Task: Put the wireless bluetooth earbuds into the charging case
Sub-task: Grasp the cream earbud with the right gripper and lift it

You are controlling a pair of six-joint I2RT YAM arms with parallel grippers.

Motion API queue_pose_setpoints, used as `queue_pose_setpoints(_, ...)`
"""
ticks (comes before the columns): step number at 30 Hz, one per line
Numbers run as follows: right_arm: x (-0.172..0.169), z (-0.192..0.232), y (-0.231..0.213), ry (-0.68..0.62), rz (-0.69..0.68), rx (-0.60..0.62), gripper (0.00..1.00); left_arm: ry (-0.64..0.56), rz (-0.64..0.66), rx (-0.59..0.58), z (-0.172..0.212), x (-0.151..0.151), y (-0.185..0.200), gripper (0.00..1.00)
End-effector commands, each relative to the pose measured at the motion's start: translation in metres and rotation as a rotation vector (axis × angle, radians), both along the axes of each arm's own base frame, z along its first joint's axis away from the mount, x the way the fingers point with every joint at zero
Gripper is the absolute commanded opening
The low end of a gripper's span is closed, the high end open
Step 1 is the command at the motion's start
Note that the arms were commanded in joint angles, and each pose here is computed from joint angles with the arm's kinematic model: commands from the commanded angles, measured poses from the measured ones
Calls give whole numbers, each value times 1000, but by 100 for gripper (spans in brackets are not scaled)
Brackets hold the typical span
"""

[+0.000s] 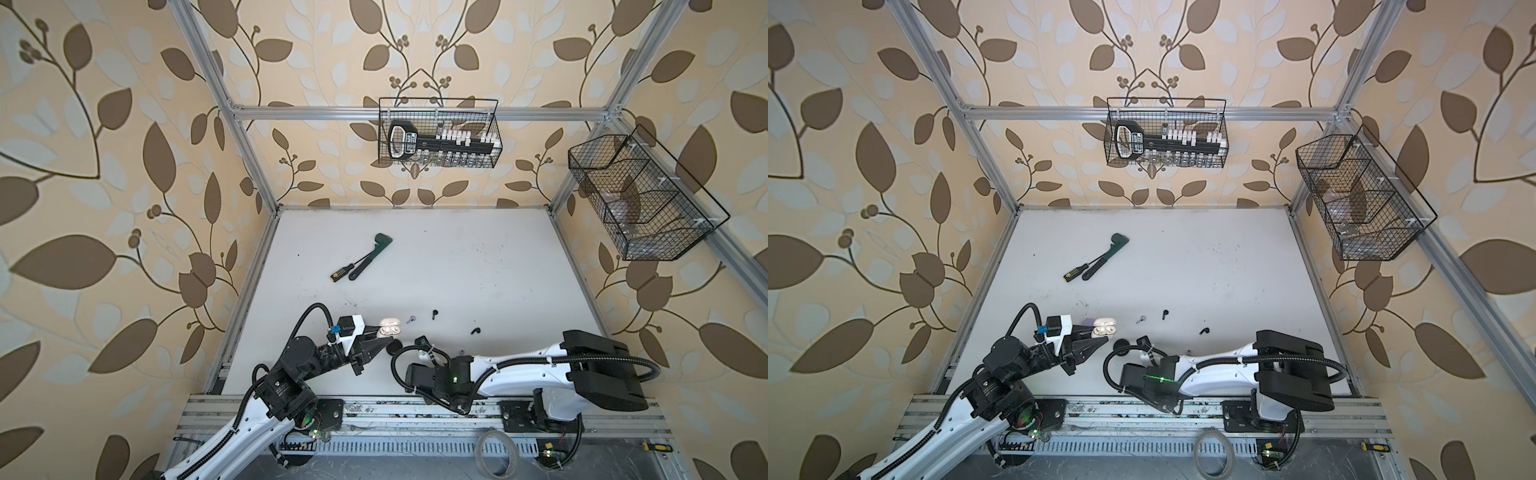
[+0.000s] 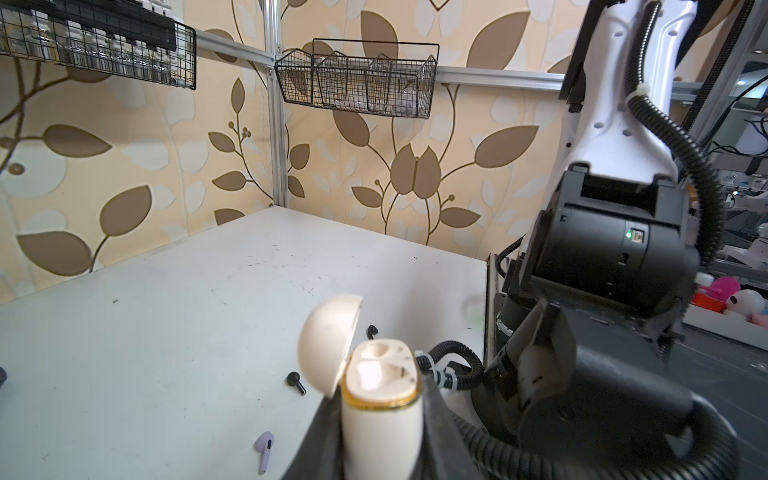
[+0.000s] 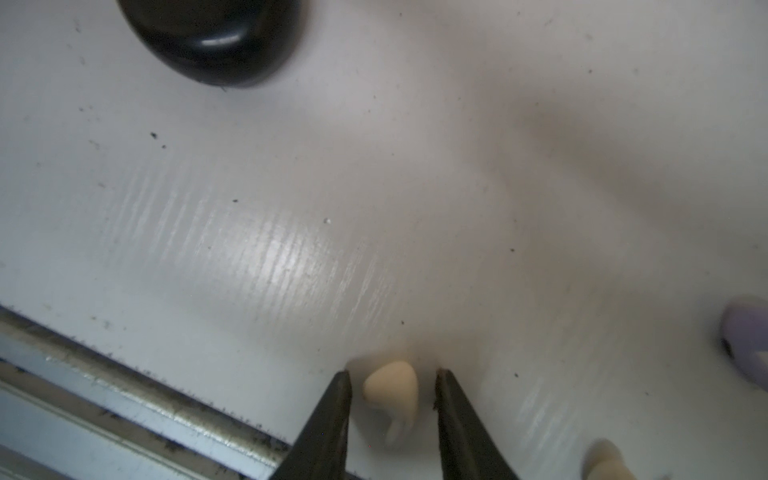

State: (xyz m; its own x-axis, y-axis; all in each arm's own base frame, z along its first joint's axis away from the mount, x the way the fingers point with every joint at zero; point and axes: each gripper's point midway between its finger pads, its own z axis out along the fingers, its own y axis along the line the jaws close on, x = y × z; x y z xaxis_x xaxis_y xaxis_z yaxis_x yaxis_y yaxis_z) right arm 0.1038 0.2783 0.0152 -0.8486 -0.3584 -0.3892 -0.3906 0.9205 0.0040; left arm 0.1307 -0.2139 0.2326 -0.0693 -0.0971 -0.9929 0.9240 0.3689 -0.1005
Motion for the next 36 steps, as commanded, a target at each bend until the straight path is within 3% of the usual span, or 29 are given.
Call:
queue_pose_setpoints(1, 0, -7, -6, 15, -11, -20, 34, -21, 0, -22, 9, -1, 0, 0)
queue_pose_setpoints(25, -1, -11, -14, 10, -42, -23, 17, -14, 2, -23, 10, -1, 0, 0)
queue_pose_setpoints(36, 20, 20, -17, -99, -113, 74, 16, 81, 155, 36, -8, 38, -1, 0)
